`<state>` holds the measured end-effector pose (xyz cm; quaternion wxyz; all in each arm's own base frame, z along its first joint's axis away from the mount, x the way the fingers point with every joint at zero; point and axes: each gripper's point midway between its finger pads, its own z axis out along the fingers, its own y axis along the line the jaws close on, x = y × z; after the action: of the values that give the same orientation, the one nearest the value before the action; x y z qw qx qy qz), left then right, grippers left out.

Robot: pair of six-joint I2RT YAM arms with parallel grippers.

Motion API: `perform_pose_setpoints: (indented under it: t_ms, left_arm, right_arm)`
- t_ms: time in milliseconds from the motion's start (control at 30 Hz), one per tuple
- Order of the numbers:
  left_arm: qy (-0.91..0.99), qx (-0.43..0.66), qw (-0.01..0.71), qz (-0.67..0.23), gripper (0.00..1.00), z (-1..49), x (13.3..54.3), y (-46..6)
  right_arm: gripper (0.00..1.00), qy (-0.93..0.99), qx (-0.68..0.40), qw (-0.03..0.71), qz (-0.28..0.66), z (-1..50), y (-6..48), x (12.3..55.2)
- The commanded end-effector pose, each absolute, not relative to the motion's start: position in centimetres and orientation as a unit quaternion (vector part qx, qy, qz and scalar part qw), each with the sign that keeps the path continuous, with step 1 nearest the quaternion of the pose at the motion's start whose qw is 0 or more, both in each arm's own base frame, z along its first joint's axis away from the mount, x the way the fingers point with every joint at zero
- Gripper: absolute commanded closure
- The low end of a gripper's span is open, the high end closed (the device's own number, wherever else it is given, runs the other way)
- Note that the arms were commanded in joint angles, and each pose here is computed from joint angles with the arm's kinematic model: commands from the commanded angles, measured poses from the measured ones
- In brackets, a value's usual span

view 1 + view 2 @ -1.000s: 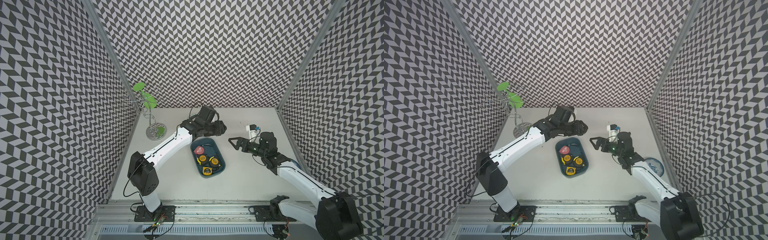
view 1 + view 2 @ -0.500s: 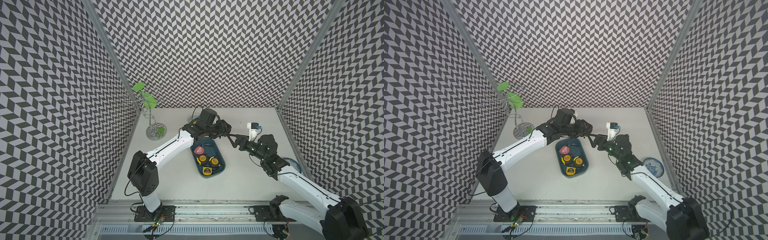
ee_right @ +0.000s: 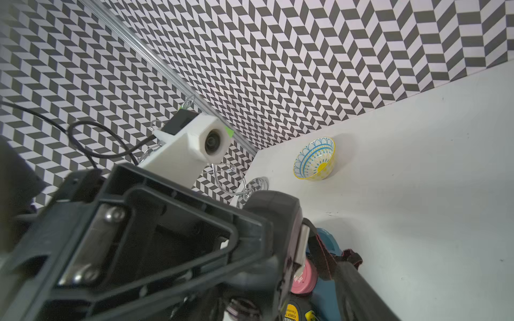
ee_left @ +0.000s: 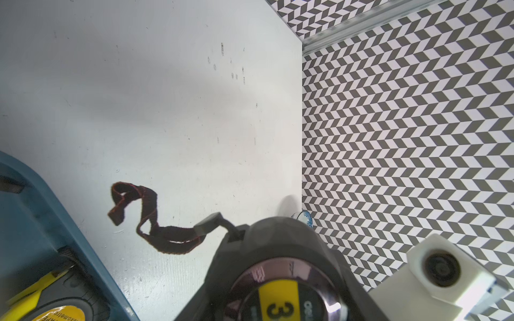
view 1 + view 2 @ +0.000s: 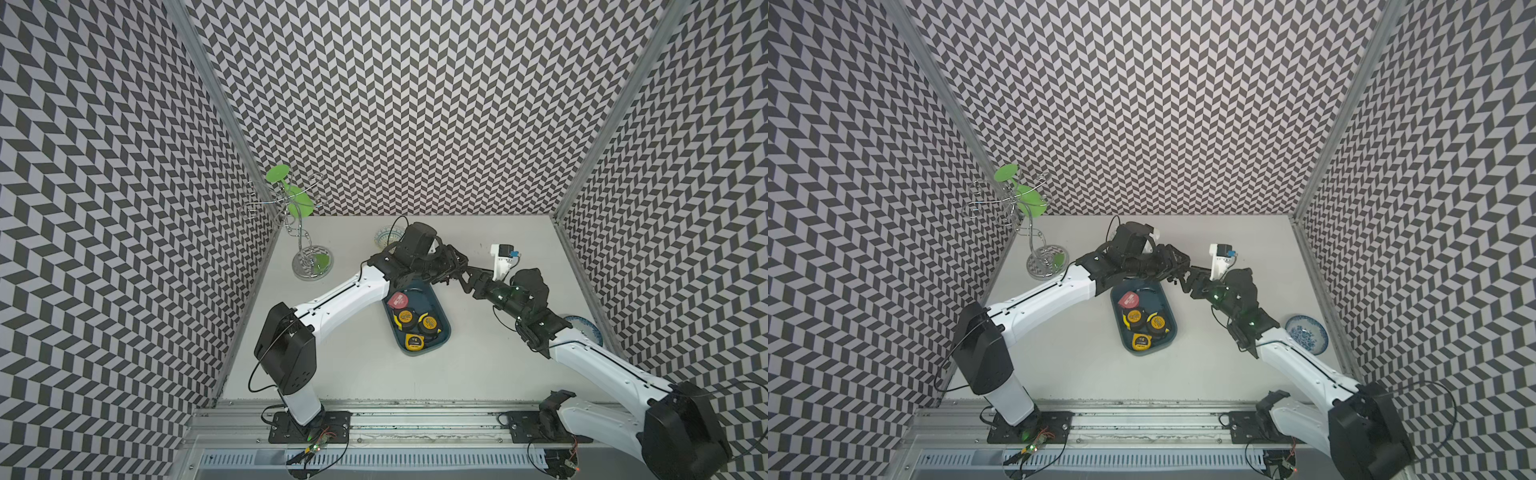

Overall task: Take the tape measure out of the storage box
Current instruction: Place the tape measure at the center of the board.

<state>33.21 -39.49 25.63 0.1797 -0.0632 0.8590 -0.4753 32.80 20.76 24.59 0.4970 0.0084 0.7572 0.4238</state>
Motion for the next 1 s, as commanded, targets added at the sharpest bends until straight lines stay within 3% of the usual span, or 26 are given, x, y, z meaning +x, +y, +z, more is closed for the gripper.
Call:
perform_pose_setpoints:
  t_ms: [0,67,267,333,500,700,967]
  left_arm:
    - [0.828,-0.031,0.194,-0.525,1.00,29.8,31.9,-40.3]
    - [0.828,-0.029,0.192,-0.527,1.00,29.8,31.8,-40.5]
    - [0.827,-0.024,0.194,-0.527,1.00,29.8,31.7,-40.5]
    - [0.826,-0.021,0.198,-0.527,0.98,29.9,31.8,-40.5]
    - [0.830,-0.021,0.222,-0.512,0.01,29.8,32.7,-39.3]
    - [0.858,-0.030,0.272,-0.436,0.00,28.1,34.5,-34.9]
    - [0.898,-0.032,0.284,-0.336,0.00,23.6,34.6,-29.5]
  right_arm:
    - [0.43,0.741,0.017,0.519,0.425,25.8,20.6,33.5]
    - [0.50,0.742,0.018,0.518,0.425,25.7,20.7,33.6]
    - [0.84,0.743,0.024,0.517,0.423,25.6,20.6,33.5]
    - [0.87,0.745,0.027,0.517,0.421,25.5,20.5,33.5]
    - [0.88,0.751,0.050,0.519,0.406,24.9,19.5,33.6]
    - [0.88,0.755,0.079,0.502,0.414,23.0,17.3,34.1]
    - [0.88,0.784,0.129,0.391,0.464,16.1,14.4,34.6]
